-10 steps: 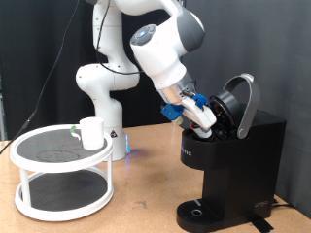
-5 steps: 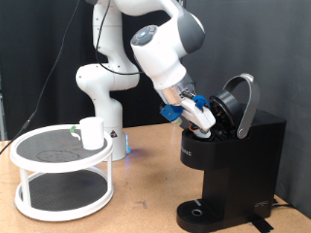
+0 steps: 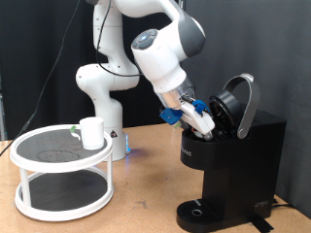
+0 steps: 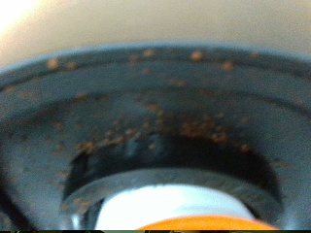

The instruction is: Make a cup of coffee with the keurig machine

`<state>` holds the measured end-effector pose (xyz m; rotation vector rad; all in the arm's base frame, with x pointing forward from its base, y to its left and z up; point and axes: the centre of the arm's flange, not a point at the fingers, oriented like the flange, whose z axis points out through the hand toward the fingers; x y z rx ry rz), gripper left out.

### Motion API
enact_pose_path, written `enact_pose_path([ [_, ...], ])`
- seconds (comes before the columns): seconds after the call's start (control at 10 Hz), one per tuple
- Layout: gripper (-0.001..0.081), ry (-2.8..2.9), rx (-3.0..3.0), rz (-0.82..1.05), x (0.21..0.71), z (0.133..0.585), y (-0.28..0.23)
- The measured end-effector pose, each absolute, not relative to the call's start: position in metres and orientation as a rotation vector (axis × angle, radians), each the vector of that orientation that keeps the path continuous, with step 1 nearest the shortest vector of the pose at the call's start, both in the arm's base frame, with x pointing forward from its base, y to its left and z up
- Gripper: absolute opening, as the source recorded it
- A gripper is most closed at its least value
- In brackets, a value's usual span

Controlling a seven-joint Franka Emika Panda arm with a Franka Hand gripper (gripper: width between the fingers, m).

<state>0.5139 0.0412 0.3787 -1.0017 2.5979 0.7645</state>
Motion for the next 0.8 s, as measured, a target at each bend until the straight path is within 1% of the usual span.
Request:
enact_pose_path([
  [0.1, 0.0727, 2.569, -1.002, 0.775, 0.514, 0.38, 0.041],
  [0.5, 0.0734, 2.499, -1.041, 0.851, 0.506, 0.397, 0.037],
  [0.8, 0.0734, 2.512, -1.06, 0.845, 0.5, 0.399, 0.034],
])
